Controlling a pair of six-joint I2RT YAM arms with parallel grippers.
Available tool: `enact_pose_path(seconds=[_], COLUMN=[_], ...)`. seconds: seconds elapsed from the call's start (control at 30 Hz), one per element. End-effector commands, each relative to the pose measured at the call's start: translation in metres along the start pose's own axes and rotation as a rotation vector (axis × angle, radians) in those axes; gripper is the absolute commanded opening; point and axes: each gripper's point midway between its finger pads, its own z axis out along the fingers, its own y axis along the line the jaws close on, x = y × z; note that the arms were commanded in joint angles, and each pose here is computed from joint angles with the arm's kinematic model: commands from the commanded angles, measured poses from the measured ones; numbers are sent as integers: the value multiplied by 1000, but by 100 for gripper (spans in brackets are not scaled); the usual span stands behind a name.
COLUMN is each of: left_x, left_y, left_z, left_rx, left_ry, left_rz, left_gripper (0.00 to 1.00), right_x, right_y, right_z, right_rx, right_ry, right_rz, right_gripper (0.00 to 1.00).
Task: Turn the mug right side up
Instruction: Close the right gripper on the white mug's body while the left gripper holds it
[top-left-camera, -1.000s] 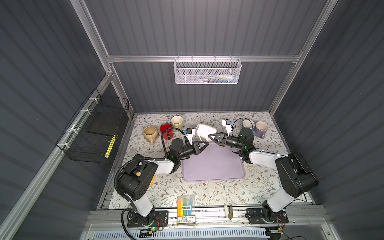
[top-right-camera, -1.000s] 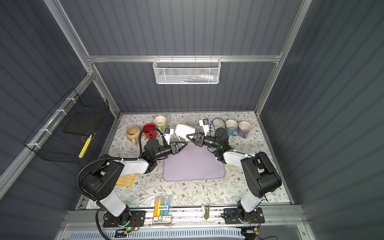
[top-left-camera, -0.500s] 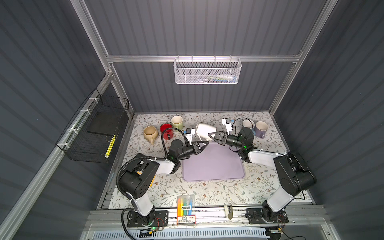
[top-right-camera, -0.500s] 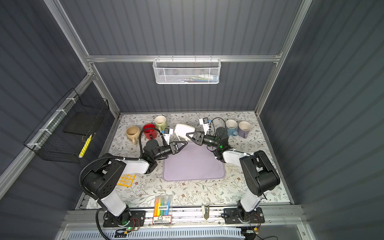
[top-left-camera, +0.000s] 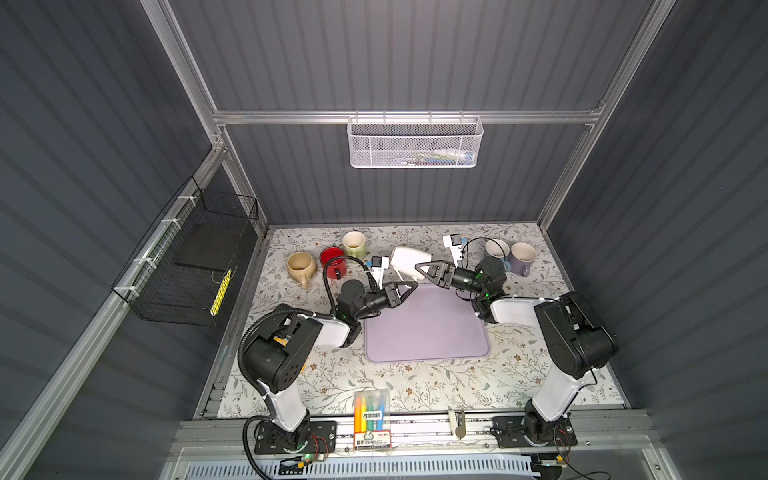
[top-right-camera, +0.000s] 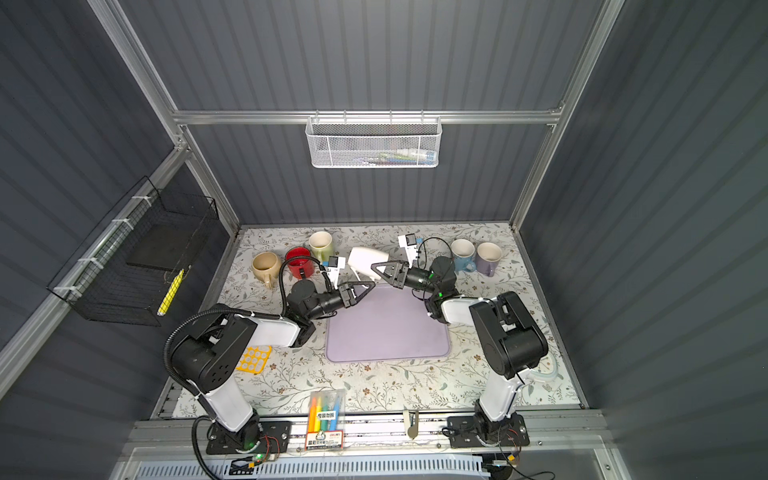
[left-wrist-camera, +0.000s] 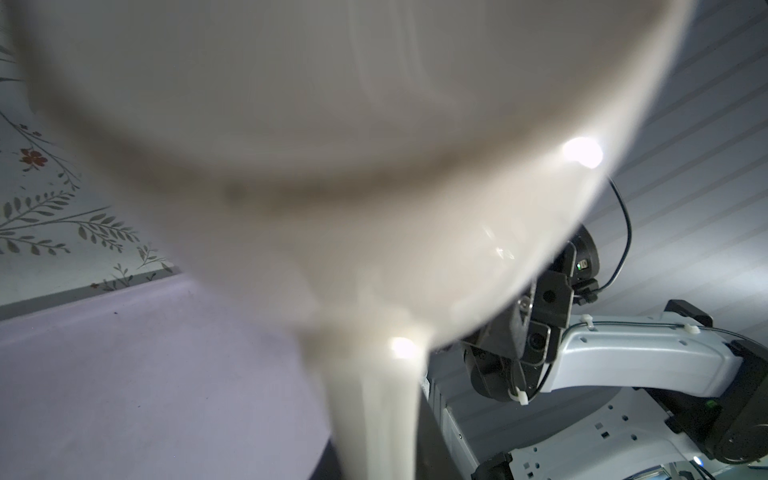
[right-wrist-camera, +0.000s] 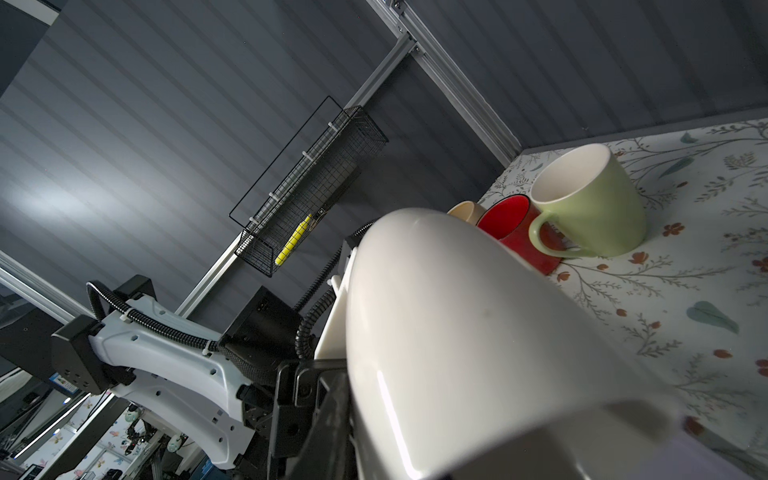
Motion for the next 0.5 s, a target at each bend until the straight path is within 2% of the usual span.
enact_pose_path(seconds=[0.0, 0.2, 0.33, 0.47], left_x=[-1, -2, -1, -1], left_y=[-5, -5, -5, -4], left_z=[4, 3, 1, 1], left_rx=[13, 9, -9, -22], left_ry=[-2, -6, 0, 7], left_rz=[52, 57, 69, 81], left_gripper=[21, 24, 27, 34], right_x=[-10, -5, 1, 4], right_y=[32, 24, 16, 10], right_z=[11, 12, 12, 11], right_rx=[-107, -95, -75, -50], right_ry=[2, 21, 31, 38], right_rz=[-61, -32, -6, 11], right_gripper=[9, 0, 0, 0])
